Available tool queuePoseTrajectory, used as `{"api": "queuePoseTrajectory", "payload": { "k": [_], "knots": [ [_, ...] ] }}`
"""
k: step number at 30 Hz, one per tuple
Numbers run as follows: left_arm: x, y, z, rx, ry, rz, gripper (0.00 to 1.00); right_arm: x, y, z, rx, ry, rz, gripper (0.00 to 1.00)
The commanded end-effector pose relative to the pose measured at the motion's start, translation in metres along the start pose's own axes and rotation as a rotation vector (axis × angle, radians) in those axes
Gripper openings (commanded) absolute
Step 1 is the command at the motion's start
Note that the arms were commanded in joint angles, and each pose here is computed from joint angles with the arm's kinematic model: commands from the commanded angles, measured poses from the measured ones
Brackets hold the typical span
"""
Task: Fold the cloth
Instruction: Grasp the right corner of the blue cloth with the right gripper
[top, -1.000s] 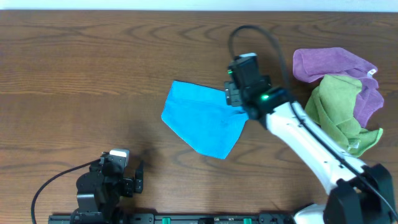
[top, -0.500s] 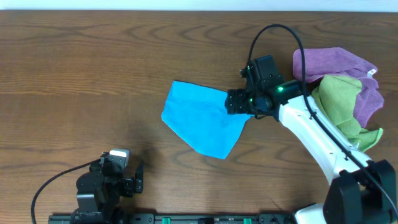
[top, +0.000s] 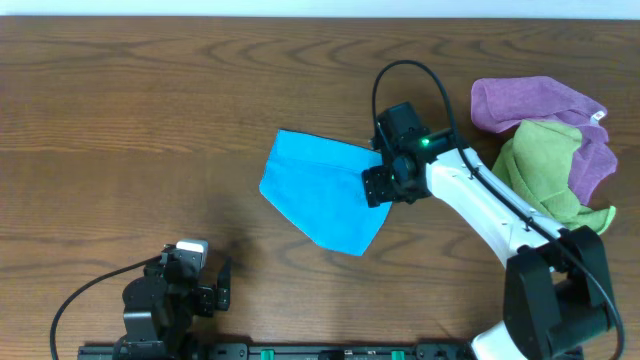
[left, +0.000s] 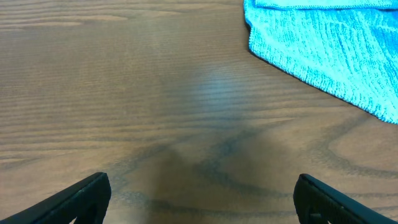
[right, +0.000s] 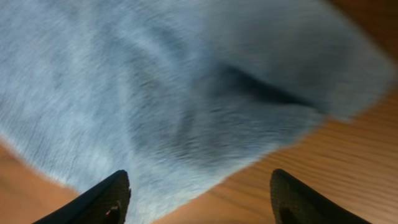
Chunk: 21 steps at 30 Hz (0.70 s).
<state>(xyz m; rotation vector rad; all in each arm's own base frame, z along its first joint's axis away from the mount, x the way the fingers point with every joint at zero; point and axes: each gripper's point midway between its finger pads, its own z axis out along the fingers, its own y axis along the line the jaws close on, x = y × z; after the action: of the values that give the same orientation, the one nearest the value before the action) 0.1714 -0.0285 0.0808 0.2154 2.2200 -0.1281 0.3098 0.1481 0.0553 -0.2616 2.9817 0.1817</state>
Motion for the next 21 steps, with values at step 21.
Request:
{"api": "queuePoseTrajectory", "payload": {
  "k": [21],
  "knots": [
    [0.015,-0.001,0.003,0.005,0.052,0.015,0.95,-0.032,-0.059,0.002,-0.009,-0.084,0.489,0.64]
  ]
}}
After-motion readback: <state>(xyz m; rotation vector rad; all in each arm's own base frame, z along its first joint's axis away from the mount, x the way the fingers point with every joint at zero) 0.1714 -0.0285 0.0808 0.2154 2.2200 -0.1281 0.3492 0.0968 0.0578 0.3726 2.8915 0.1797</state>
